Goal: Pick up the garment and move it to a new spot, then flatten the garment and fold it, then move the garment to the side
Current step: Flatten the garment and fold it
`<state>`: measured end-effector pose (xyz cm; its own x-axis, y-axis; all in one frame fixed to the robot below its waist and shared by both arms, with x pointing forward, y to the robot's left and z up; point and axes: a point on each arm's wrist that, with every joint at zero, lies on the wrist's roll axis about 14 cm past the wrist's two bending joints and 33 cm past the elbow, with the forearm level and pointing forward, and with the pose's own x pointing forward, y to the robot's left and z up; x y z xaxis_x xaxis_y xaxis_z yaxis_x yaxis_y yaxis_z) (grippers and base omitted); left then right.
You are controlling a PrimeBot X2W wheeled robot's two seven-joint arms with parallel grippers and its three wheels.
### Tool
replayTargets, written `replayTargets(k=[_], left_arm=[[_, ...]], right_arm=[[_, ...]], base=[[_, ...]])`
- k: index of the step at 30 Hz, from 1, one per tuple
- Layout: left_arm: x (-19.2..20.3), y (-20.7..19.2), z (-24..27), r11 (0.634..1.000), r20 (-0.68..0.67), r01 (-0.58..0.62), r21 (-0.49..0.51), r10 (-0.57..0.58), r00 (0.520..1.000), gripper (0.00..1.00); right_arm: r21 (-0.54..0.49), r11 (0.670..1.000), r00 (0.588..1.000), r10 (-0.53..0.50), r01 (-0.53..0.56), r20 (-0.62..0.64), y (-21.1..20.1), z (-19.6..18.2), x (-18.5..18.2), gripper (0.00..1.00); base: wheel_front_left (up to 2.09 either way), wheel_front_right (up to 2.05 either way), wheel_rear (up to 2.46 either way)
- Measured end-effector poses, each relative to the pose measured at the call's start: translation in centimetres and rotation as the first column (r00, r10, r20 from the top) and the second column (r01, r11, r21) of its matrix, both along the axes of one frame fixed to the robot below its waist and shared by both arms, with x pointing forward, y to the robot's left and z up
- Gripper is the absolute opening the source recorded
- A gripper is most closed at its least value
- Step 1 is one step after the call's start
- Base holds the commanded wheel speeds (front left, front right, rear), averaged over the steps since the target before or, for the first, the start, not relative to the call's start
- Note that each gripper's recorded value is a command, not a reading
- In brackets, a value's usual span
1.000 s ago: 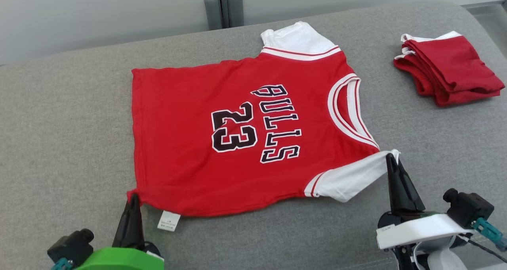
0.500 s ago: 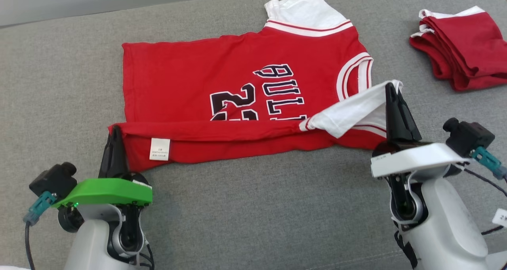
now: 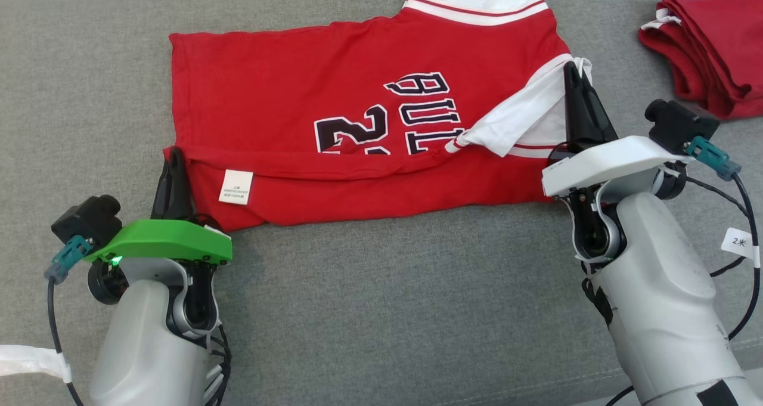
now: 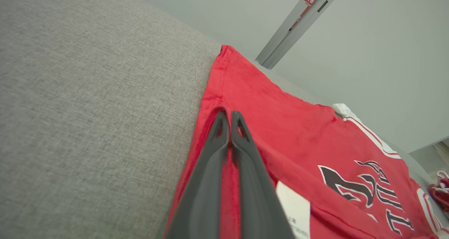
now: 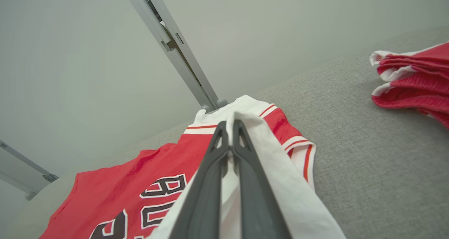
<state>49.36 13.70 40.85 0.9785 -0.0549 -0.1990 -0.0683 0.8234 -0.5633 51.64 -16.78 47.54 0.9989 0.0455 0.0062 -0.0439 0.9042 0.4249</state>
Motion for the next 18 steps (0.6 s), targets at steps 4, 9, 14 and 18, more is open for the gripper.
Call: replayTargets(k=[4, 9, 14, 18], left_arm=[[0.1, 0.1, -0.6, 1.0, -0.014, -0.003, 0.009, 0.003, 1.0, 0.18], [0.2, 0.2, -0.2, 1.0, 0.004, 0.001, 0.021, -0.001, 1.0, 1.0], [-0.3, 0.6, 0.1, 1.0, 0.016, -0.004, 0.026, 0.003, 1.0, 1.0], [-1.2, 1.0, 0.3, 1.0, 0.023, -0.017, 0.023, 0.017, 1.0, 1.0]], right_arm=[[-0.005, 1.0, 0.999, -0.004, 0.004, -0.049, -0.1, -1.3, 0.5, 0.0], [-0.006, 1.0, 0.997, -0.004, 0.004, -0.078, -0.1, -1.7, 1.5, 1.0], [-0.036, 0.999, 0.995, 0.015, -0.018, -0.094, 0.6, -1.6, 2.4, 1.0], [-0.037, 0.999, 0.996, 0.011, -0.015, -0.09, 0.6, -0.9, 2.9, 1.0]], base=[[0.0, 0.0, 0.0], [0.0, 0.0, 0.0], [0.0, 0.0, 0.0], [0.0, 0.0, 0.0]])
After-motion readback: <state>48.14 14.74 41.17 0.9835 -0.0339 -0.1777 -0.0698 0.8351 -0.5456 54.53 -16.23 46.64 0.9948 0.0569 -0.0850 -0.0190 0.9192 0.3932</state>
